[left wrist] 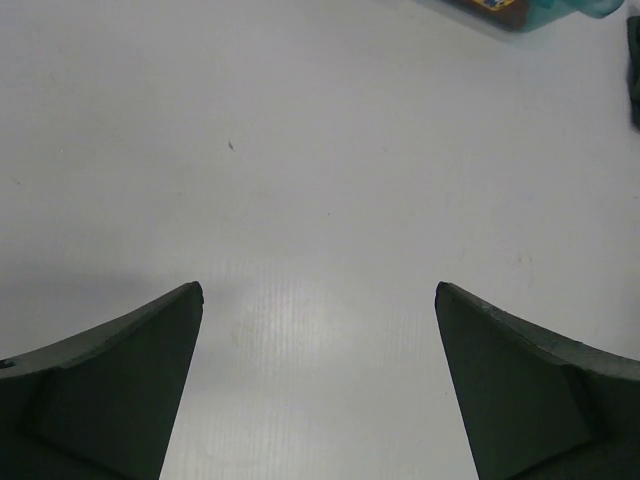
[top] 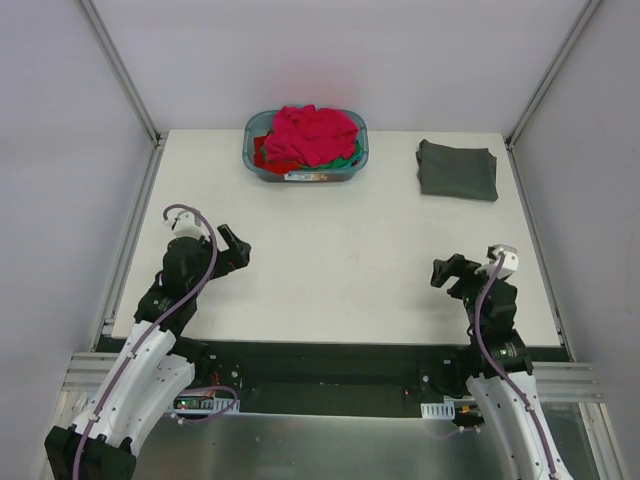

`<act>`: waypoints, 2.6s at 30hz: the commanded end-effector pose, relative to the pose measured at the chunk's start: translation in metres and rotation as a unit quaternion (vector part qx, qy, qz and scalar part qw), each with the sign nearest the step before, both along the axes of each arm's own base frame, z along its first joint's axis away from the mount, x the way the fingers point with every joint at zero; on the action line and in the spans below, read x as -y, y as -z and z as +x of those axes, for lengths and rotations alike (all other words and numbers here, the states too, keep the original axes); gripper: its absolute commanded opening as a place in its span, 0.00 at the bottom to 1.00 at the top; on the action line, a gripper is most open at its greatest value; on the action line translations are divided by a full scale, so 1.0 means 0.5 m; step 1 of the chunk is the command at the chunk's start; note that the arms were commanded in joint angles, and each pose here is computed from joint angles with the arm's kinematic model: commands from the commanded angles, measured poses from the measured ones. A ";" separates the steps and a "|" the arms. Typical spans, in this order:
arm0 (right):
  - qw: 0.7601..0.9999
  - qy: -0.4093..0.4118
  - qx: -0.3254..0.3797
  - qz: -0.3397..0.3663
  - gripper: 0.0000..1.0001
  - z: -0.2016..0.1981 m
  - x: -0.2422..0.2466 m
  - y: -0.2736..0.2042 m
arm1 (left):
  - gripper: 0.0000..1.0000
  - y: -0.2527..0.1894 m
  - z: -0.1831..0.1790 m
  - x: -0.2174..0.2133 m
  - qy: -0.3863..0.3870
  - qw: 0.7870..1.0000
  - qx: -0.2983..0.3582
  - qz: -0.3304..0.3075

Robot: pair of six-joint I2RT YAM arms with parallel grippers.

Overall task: Fold and stack the t-shirts
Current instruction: Grab crumpled tshirt from bin with the left arm

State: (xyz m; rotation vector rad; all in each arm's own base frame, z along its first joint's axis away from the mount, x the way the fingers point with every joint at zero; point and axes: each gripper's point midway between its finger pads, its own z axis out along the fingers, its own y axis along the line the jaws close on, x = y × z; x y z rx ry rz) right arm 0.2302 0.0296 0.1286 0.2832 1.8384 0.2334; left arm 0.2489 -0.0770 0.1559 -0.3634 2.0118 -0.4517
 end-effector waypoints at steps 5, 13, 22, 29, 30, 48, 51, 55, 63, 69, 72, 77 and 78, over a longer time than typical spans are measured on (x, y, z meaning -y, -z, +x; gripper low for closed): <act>0.998 0.007 0.052 0.023 0.96 -0.001 0.001 -0.058 | 0.99 -0.003 0.006 0.019 0.015 0.999 -0.033 -0.010; 0.999 -0.001 0.029 0.019 0.96 0.003 -0.006 -0.043 | 0.99 -0.045 0.062 0.070 0.060 0.997 -0.036 -0.032; 1.000 -0.011 0.002 0.012 0.96 0.006 -0.013 -0.028 | 0.99 -0.165 0.297 0.156 0.102 0.994 -0.023 -0.031; 1.000 -0.005 0.000 0.010 0.96 0.007 -0.008 -0.022 | 0.98 -0.169 0.497 0.213 0.157 0.987 -0.015 0.034; 1.000 -0.005 0.000 0.009 0.96 0.008 -0.008 -0.022 | 0.98 -0.171 0.521 0.207 0.151 0.987 -0.014 0.053; 1.000 -0.010 -0.010 0.005 0.96 0.011 -0.011 -0.013 | 0.59 -0.022 0.693 0.219 0.133 0.983 -0.071 0.107; 1.000 -0.012 -0.009 0.007 0.96 0.012 -0.013 -0.015 | 0.26 -0.043 0.691 0.219 0.134 0.983 -0.062 0.106; 1.000 -0.011 -0.008 0.005 0.96 0.012 -0.012 -0.015 | 0.00 -0.103 0.692 0.214 0.133 0.983 -0.030 0.120; 1.000 -0.011 -0.004 0.007 0.96 0.011 -0.012 -0.019 | 0.00 -0.331 0.583 0.263 0.195 0.976 0.060 0.079; 1.000 -0.021 0.011 0.013 0.96 0.008 -0.019 -0.031 | 0.00 -0.543 0.418 0.331 0.254 0.946 0.175 0.100; 1.000 -0.017 0.018 0.013 0.96 0.006 -0.016 -0.034 | 0.00 -0.632 0.319 0.364 0.286 0.926 0.228 0.096; 0.999 -0.014 0.028 0.016 0.96 0.004 -0.014 -0.039 | 0.00 -0.771 0.148 0.399 0.332 0.885 0.317 0.079; 0.999 -0.012 0.029 0.016 0.96 0.004 -0.012 -0.040 | 0.00 -0.793 0.109 0.411 0.349 0.873 0.333 0.071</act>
